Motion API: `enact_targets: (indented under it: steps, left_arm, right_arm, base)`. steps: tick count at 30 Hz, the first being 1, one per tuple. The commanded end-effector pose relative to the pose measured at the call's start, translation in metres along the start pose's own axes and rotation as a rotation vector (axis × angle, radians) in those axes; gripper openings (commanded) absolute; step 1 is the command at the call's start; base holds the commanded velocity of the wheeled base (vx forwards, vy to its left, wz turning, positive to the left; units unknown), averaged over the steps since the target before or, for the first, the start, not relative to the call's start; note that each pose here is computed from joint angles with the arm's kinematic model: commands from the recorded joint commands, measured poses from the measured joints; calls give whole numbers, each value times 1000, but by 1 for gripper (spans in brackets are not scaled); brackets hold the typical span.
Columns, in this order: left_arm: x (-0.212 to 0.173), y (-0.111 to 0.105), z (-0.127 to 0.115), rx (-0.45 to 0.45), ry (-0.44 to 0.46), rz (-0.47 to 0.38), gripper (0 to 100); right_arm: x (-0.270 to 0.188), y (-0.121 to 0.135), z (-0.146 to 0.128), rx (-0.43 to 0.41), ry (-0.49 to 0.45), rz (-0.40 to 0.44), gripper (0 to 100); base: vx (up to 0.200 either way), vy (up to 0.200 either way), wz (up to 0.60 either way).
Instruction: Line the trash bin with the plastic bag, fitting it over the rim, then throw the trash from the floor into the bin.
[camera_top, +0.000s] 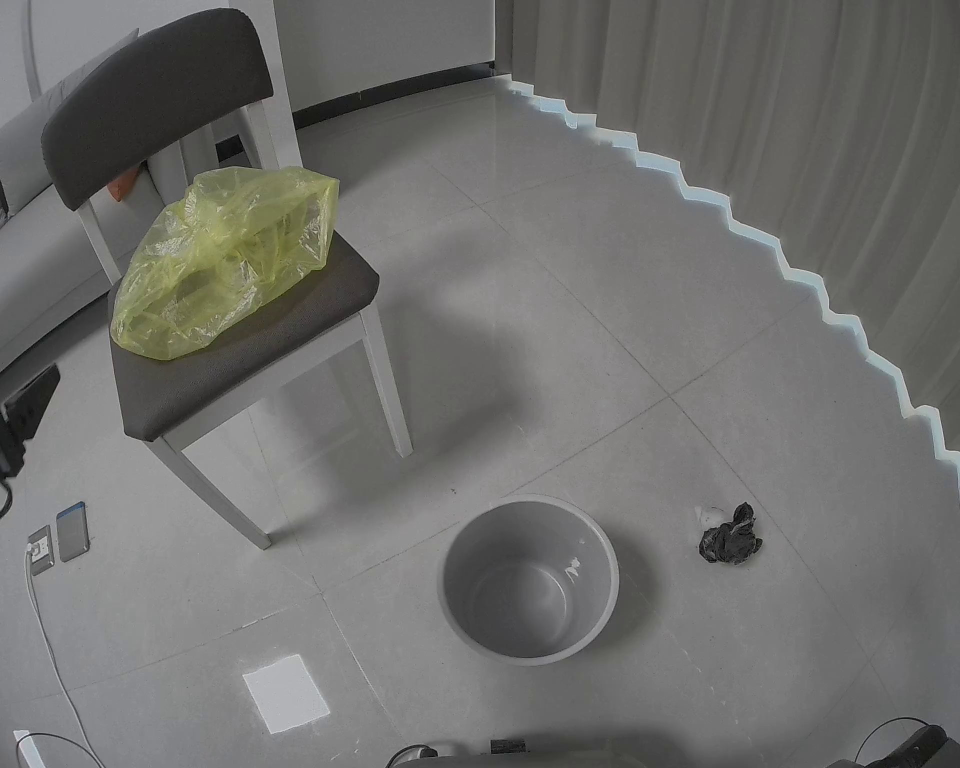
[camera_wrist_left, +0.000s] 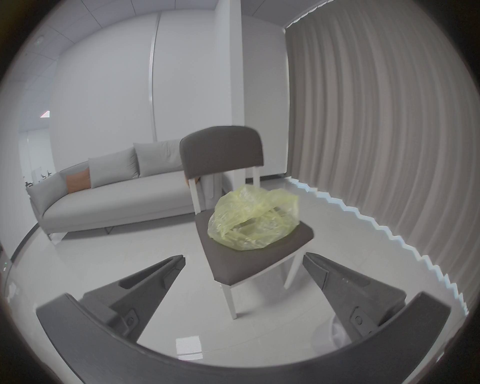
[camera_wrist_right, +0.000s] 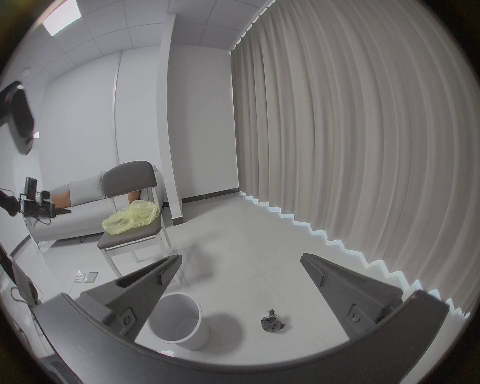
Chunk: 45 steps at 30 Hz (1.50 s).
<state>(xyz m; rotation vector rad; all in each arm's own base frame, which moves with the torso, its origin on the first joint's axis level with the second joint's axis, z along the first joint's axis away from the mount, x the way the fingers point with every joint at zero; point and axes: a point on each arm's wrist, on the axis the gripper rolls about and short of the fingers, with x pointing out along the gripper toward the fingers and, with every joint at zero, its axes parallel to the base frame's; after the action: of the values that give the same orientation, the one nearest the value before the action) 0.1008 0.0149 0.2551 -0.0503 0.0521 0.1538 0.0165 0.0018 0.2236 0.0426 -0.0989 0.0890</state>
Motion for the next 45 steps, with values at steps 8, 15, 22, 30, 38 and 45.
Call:
enact_targets:
  steps: [8, 15, 22, 30, 38, 45]
  left_arm:
    - [228, 64, -4, -72, 271, 232, 100]
    - [248, 56, -4, -143, 280, 211, 100]
    - [249, 46, -2, -145, 300, 177, 100]
    - [255, 47, -3, -145, 297, 179, 100]
    - [283, 44, -5, -174, 280, 171, 100]
    - [290, 46, -9, -174, 287, 177, 100]
  right_arm:
    - [106, 6, 28, 103, 163, 57, 100]
    - [105, 6, 28, 104, 163, 54, 100]
    - [106, 6, 26, 104, 170, 53, 100]
    - [109, 6, 25, 104, 180, 54, 100]
    - [110, 6, 19, 105, 200, 53, 100]
    - [110, 6, 19, 105, 198, 53, 100]
  base:
    - [0, 0, 0]
    - [0, 0, 0]
    - [0, 0, 0]
    - [0, 0, 0]
    - [0, 0, 0]
    - [0, 0, 0]
